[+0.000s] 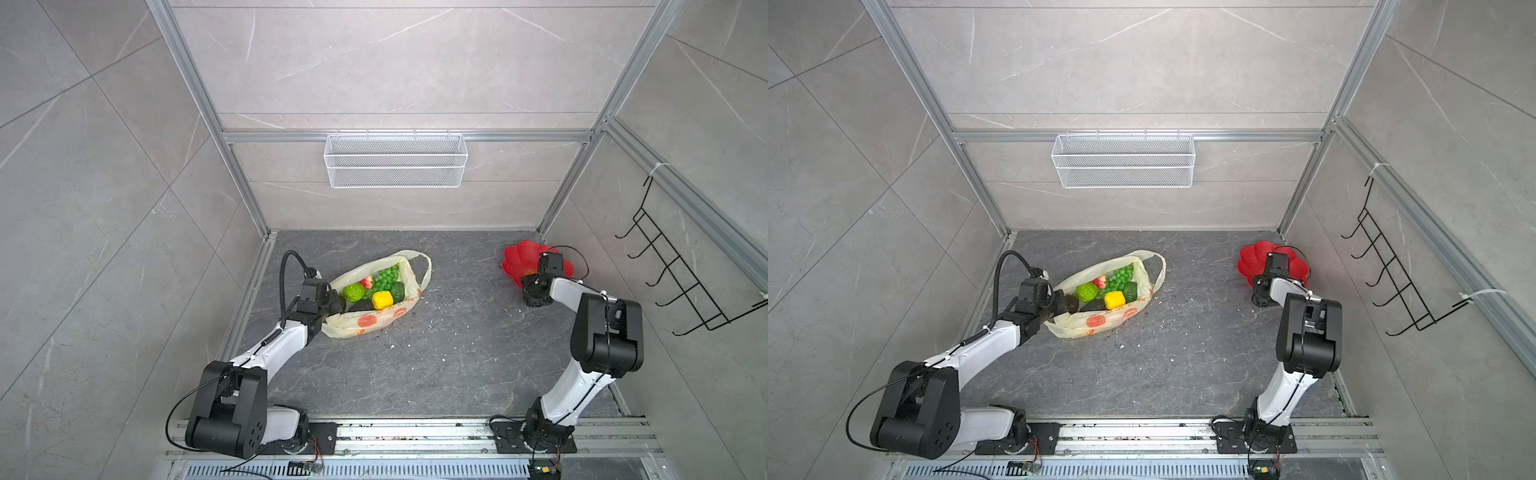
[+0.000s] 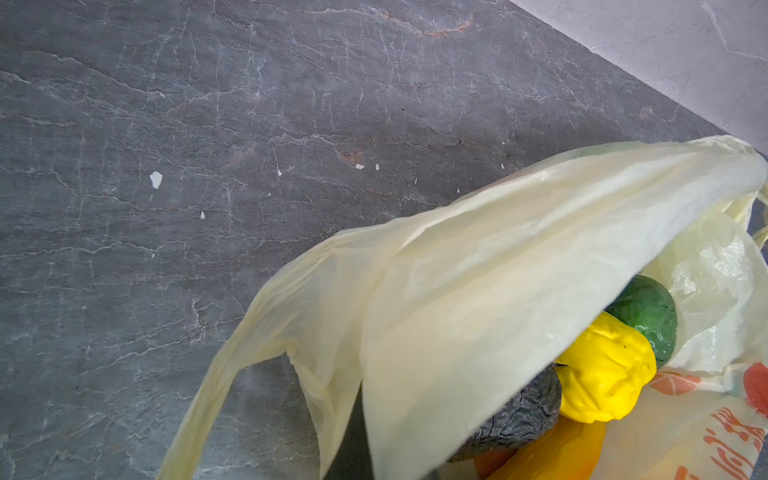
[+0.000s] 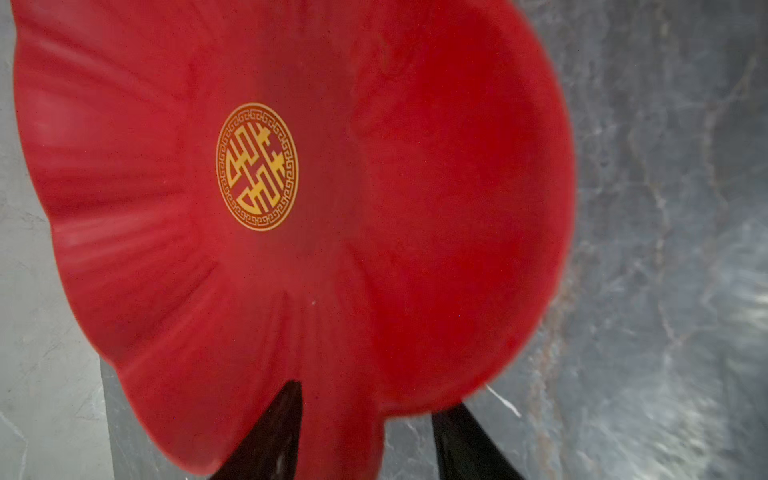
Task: Take the fake fruits out of the plastic bag
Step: 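Grasp the red plate rim with the right gripper and drag it beside the bag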
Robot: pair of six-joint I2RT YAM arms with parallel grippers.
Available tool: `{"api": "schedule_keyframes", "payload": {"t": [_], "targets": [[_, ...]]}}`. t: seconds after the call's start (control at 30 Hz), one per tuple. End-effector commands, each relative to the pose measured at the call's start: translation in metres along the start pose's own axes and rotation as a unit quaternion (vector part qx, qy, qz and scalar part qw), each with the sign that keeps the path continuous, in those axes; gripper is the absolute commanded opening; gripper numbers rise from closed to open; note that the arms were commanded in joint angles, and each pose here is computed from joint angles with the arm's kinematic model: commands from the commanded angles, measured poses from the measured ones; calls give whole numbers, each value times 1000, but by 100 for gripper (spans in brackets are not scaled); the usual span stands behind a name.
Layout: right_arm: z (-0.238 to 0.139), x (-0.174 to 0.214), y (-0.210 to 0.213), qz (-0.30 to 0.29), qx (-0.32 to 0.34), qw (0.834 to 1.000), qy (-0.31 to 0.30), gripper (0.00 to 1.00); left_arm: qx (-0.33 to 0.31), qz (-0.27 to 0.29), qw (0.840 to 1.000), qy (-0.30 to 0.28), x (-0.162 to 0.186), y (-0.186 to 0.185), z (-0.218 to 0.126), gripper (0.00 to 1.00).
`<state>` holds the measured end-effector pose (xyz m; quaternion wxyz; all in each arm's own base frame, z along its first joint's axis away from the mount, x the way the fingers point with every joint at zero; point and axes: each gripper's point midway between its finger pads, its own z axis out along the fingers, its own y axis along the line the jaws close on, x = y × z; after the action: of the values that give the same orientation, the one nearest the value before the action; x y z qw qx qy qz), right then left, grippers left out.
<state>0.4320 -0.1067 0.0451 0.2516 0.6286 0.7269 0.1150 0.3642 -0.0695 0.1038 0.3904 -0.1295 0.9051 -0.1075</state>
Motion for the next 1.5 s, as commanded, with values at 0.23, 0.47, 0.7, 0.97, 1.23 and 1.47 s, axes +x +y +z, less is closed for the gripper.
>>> {"api": "schedule_keyframes", "payload": {"t": [0.23, 0.47, 0.7, 0.97, 1.23, 1.47], "targets": [[-2, 11, 6, 5, -31, 999, 38, 26, 13, 15, 1000, -23, -10, -7, -1, 0], [-18, 23, 0, -4, -47, 997, 65, 11, 15, 15, 999, -26, -12, -8, -4, 0], [-40, 49, -15, -34, -67, 991, 114, 5, 16, 15, 999, -28, -12, -8, -5, 0], [-81, 86, -56, -125, -62, 975, 171, 2, 18, 13, 999, -30, -13, -8, -6, 0], [-108, 145, -105, -190, -53, 946, 257, 0, 15, 13, 999, -32, -13, -7, -6, 0], [-126, 200, -139, -242, -34, 913, 328, 0, 11, 13, 999, -33, -12, -5, -5, 0]]}}
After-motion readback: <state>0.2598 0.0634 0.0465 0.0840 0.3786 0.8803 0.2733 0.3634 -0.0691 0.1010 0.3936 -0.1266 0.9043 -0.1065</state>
